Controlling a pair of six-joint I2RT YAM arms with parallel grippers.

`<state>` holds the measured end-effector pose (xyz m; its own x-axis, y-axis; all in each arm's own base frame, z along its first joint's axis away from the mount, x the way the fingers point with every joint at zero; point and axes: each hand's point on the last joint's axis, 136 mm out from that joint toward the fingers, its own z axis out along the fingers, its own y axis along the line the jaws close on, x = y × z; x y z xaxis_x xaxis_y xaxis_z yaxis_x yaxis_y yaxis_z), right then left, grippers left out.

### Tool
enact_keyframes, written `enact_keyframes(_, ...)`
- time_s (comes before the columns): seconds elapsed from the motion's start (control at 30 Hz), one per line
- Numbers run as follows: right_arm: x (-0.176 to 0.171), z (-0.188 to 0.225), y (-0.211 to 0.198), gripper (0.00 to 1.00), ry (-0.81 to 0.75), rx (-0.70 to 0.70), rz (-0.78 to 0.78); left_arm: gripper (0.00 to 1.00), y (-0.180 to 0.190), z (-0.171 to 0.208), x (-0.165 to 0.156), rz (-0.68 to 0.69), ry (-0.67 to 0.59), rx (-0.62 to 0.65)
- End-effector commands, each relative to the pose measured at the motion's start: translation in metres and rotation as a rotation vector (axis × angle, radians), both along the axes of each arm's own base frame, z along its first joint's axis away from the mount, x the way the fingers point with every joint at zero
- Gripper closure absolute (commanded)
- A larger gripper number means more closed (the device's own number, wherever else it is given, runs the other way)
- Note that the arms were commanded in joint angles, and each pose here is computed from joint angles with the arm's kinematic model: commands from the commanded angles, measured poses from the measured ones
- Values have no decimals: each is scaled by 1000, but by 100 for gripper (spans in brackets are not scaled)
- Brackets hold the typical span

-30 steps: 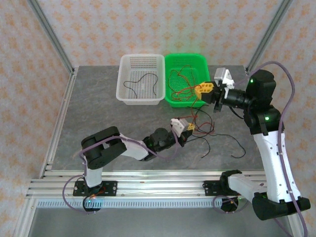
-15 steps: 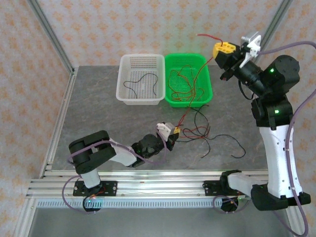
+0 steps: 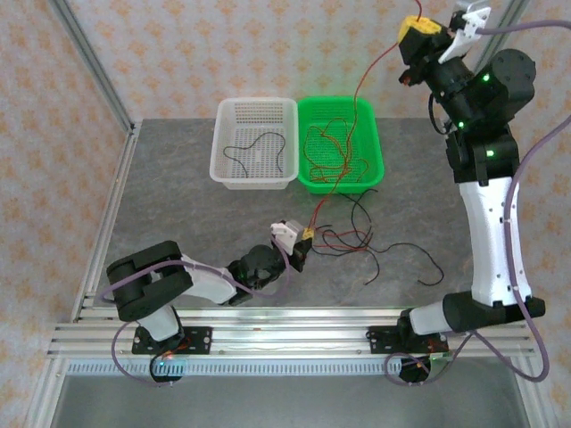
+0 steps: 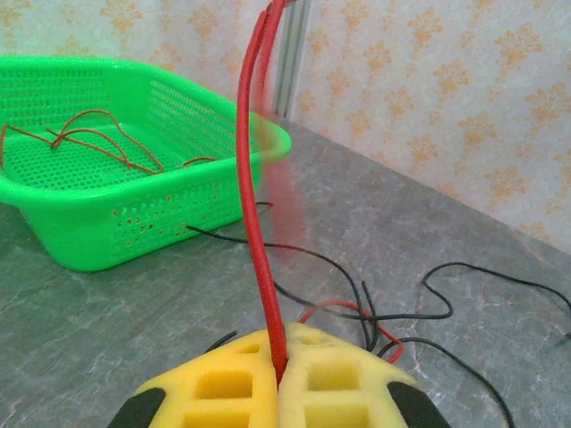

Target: Untangle the cables

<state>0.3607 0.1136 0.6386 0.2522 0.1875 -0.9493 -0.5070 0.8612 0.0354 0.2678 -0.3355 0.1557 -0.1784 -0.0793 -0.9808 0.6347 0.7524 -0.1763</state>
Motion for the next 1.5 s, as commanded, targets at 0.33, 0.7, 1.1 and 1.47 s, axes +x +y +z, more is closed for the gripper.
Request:
enact_keyframes(0.33, 48, 13, -4, 100, -26, 97, -26, 100, 27, -10, -2, 81, 31, 38)
enact_keyframes(0.7, 133, -67, 5, 100, 131, 42, -62, 100, 25, 11, -2, 75, 20, 1)
enact_keyframes(1.1, 232, -323, 12, 100, 613, -56, -140, 100, 17, 73, 2, 67, -29, -45)
enact_keyframes(1.47, 249, -503, 12, 100, 1016, -239, -240, 100, 17, 139, 12, 120, -112, -33)
